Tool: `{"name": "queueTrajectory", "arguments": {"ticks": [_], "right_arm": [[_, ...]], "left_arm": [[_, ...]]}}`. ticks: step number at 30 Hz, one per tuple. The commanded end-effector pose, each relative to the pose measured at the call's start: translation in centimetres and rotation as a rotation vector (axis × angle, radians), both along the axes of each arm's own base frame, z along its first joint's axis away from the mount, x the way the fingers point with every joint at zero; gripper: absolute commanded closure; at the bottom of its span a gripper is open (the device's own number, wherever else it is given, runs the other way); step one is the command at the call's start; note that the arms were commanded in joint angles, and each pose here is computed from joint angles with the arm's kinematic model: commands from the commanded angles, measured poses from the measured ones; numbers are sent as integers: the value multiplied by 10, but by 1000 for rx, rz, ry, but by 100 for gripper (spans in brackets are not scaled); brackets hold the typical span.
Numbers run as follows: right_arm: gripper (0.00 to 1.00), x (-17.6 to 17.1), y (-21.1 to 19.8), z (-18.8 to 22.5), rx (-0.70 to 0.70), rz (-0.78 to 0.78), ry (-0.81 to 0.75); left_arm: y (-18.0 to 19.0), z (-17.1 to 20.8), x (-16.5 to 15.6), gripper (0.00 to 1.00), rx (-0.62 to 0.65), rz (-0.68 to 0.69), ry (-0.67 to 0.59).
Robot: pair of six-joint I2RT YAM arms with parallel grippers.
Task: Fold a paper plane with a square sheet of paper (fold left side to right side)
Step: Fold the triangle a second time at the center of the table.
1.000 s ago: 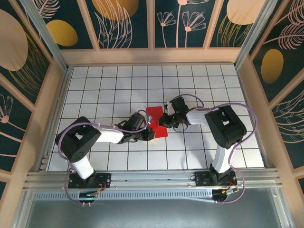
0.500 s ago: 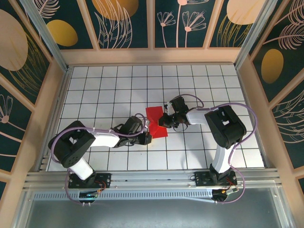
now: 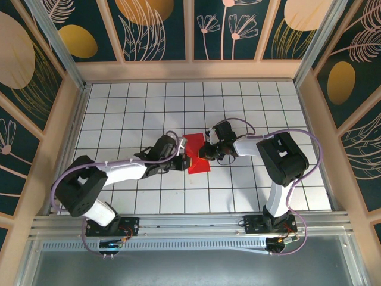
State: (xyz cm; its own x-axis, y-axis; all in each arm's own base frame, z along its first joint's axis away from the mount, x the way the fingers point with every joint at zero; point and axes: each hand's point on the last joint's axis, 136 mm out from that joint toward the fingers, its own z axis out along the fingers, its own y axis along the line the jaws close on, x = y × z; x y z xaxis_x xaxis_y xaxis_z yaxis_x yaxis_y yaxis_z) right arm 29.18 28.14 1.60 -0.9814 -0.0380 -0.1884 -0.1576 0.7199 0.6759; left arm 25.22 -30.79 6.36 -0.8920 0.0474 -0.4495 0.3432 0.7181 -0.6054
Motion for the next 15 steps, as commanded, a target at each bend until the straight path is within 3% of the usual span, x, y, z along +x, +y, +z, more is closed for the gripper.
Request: {"name": "queueTrajectory", "arguments": {"ticks": [1, 15], "right_arm": [[100, -19, -21, -39, -135, -11, 98], [100, -25, -16, -42, -138, 3, 105]], "left_arm": [[-12, -7, 8, 100, -5, -14, 28], [-28, -42, 15, 100, 35, -70, 77]]}}
